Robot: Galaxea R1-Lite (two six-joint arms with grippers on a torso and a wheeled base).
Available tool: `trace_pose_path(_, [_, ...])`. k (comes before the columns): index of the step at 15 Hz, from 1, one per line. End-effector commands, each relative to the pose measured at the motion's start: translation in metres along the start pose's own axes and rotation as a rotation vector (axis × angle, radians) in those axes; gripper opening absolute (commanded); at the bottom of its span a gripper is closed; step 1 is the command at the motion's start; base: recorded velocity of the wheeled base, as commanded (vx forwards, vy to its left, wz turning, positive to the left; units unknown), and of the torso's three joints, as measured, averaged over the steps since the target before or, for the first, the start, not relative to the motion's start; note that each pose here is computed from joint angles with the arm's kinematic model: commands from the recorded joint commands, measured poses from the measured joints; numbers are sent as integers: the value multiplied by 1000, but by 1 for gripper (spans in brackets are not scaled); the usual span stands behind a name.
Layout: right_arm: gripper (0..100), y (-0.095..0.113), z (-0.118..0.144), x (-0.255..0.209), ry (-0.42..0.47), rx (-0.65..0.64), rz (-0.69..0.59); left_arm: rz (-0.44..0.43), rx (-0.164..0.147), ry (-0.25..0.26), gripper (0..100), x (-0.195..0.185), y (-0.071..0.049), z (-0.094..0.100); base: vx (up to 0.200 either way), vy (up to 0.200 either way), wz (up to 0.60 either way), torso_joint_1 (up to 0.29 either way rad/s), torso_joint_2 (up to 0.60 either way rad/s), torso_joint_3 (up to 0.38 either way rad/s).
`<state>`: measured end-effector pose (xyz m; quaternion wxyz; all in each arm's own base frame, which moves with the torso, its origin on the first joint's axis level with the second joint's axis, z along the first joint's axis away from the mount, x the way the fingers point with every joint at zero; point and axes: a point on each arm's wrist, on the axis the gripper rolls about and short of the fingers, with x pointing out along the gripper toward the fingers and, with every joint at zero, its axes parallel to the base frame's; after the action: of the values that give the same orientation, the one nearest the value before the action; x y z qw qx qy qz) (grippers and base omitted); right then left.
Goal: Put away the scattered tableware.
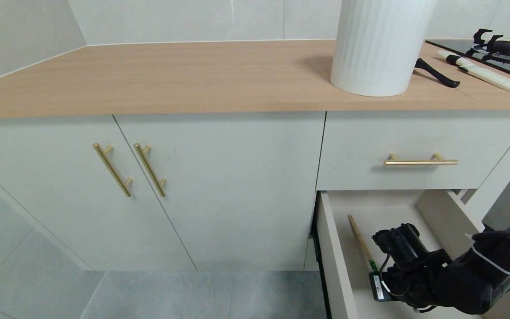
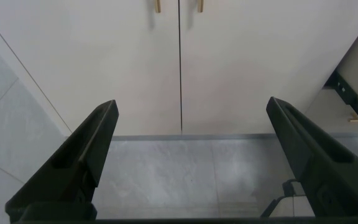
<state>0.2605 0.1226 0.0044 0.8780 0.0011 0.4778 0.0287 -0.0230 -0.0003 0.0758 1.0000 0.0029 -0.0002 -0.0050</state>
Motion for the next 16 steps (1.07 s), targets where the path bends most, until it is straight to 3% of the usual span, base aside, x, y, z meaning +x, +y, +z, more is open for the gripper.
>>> trace_pose_path(1, [0, 1, -6, 9, 32, -10, -14, -1, 0, 0, 100, 0, 0, 0, 0, 0, 0, 0, 0, 0])
trace_pose_path(5, [0, 1, -7, 9, 32, -10, -16, -1, 0, 0, 100, 0, 0, 0, 0, 0, 0, 0, 0, 0])
trace_pose_path(6, [100, 1, -7, 9, 32, -10, -16, 1, 0, 0, 100, 0, 0, 0, 0, 0, 0, 0, 0, 0])
trace_pose_path(13, [100, 1, -4, 3, 12, -8, -15, 1, 0, 0, 100, 0, 0, 0, 0, 0, 0, 0, 0, 0])
trace_pose_path(16, [100, -2, 10, -38, -109, 6, 27, 1, 0, 0, 100, 0, 0, 0, 0, 0, 0, 0, 0, 0])
